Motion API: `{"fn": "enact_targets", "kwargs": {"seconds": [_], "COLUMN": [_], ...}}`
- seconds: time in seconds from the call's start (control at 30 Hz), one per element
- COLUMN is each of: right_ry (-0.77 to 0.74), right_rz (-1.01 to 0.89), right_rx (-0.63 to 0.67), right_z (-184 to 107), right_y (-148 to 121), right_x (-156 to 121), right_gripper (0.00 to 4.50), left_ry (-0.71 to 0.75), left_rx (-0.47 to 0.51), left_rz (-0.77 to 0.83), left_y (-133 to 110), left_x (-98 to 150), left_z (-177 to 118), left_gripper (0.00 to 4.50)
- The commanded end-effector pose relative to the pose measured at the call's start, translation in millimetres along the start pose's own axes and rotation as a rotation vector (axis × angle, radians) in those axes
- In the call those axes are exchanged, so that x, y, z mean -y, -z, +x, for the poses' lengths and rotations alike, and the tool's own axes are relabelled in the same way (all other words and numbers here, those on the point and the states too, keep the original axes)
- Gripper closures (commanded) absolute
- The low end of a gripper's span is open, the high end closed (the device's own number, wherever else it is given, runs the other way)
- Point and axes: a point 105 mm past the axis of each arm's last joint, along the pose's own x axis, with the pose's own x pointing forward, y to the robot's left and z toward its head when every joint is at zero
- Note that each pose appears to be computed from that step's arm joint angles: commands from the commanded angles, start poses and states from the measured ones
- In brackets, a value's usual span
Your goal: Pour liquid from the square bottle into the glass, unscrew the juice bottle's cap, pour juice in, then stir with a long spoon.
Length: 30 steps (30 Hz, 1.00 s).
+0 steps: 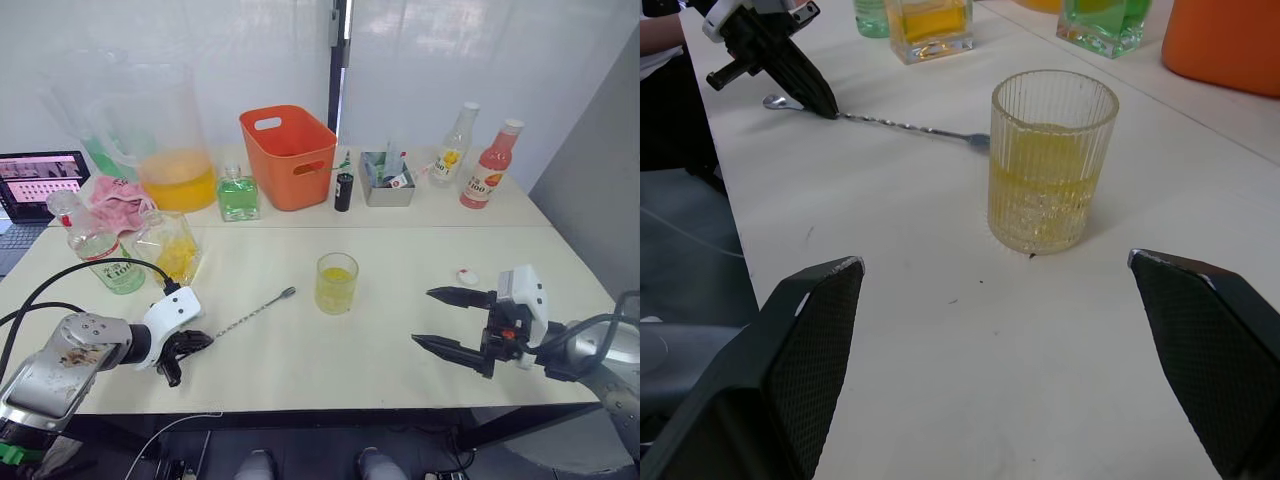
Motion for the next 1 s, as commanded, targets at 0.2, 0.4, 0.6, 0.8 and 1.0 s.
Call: {"fn": "enact_targets", "kwargs": {"seconds": [0.2,0.4,0.6,0.8,1.0], "right_ry": [0.062,0.076,0.177,0.206,0.072], "right_rz": [0.028,0.073,0.108,0.322,0.517], "right_rx": [0.105,0.199,0.318,0.387,0.509], "right_z": [-1,8,34,74,89], "right_y": [-23,-51,-85,-104,-128], "right_x": [20,30,39,42,35], "right_gripper": [0.00,0.00,0.00,0.00,0.00], "left_ry": [-0.121,-0.155,-0.078,-0.011,0.015], "left_rx": [0.315,0.592,0.741,0.775,0.791], "left_rz": [-0.001,0.006,0.019,0.063,0.063], "left_y": [-68,-136,-183,-194,-201], "left_x": [-24,-26,6,36,47], "left_z": [-25,-46,-45,-30,-25], "left_gripper": [4.48,4.48,4.48,4.48,4.48]}}
